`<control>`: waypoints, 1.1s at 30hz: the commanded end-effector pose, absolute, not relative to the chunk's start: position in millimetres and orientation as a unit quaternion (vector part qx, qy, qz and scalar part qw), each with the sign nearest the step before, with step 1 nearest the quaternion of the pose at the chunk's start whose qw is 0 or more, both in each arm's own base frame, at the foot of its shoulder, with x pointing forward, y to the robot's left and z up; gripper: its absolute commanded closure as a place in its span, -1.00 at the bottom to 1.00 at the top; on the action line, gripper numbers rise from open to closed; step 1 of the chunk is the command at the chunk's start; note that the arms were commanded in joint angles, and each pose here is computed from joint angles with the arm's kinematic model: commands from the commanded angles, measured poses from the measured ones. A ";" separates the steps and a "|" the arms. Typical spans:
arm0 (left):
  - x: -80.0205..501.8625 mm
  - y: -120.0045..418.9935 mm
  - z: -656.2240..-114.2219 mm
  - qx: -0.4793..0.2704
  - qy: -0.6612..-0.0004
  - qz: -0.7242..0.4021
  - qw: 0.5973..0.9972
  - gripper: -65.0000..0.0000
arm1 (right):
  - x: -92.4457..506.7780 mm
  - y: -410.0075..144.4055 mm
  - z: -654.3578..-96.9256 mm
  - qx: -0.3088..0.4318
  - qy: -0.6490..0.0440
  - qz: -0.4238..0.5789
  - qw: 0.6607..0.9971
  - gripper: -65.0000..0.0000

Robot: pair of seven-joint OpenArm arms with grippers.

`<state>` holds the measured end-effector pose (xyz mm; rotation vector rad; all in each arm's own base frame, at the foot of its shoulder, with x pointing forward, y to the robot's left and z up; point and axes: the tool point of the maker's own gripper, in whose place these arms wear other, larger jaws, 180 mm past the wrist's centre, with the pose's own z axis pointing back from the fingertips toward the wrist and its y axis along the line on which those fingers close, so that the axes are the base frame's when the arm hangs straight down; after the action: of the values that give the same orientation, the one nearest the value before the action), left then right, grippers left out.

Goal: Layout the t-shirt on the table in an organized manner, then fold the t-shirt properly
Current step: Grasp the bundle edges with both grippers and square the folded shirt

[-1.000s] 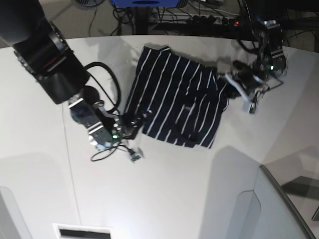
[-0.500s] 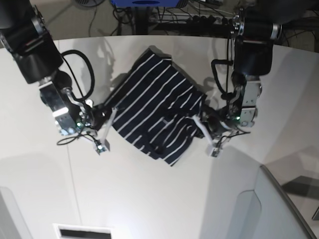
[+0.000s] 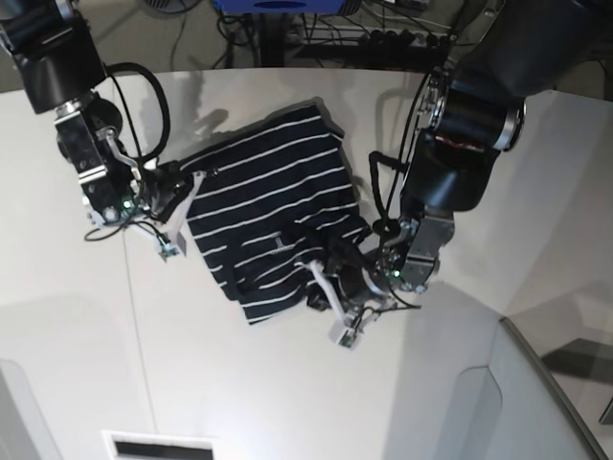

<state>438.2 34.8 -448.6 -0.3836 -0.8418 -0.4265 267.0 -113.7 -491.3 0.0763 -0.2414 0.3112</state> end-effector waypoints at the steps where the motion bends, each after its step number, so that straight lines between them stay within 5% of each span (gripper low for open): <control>1: 464.3 31.0 -417.4 -0.187 -0.442 -0.205 0.853 1.00 | 277.5 -114.5 -482.0 0.036 -0.133 0.155 0.978 1.00; 10: 494.8 30.9 -375.4 -0.178 -0.480 -0.215 0.832 1.00 | 296.2 -123.9 -437.5 0.009 -0.173 0.107 0.979 1.00; 15: 483.6 77.5 -357.5 -0.141 -0.488 -0.189 0.841 1.00 | 303.9 -122.3 -394.2 0.008 -0.217 0.091 0.972 1.00; 24: 356.8 202.8 -389.1 -0.028 -0.444 -0.137 0.885 1.00 | 305.0 -52.9 -390.3 0.086 -0.239 0.129 0.959 1.00; 33: 263.5 254.8 -424.5 0.011 -0.381 -0.094 0.920 1.00 | 324.7 -68.4 -454.9 0.068 -0.209 0.112 0.969 1.00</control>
<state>256.2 252.8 -435.5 0.0184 -0.7416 -0.1864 308.1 -65.4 -467.5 0.1423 -0.3736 0.2317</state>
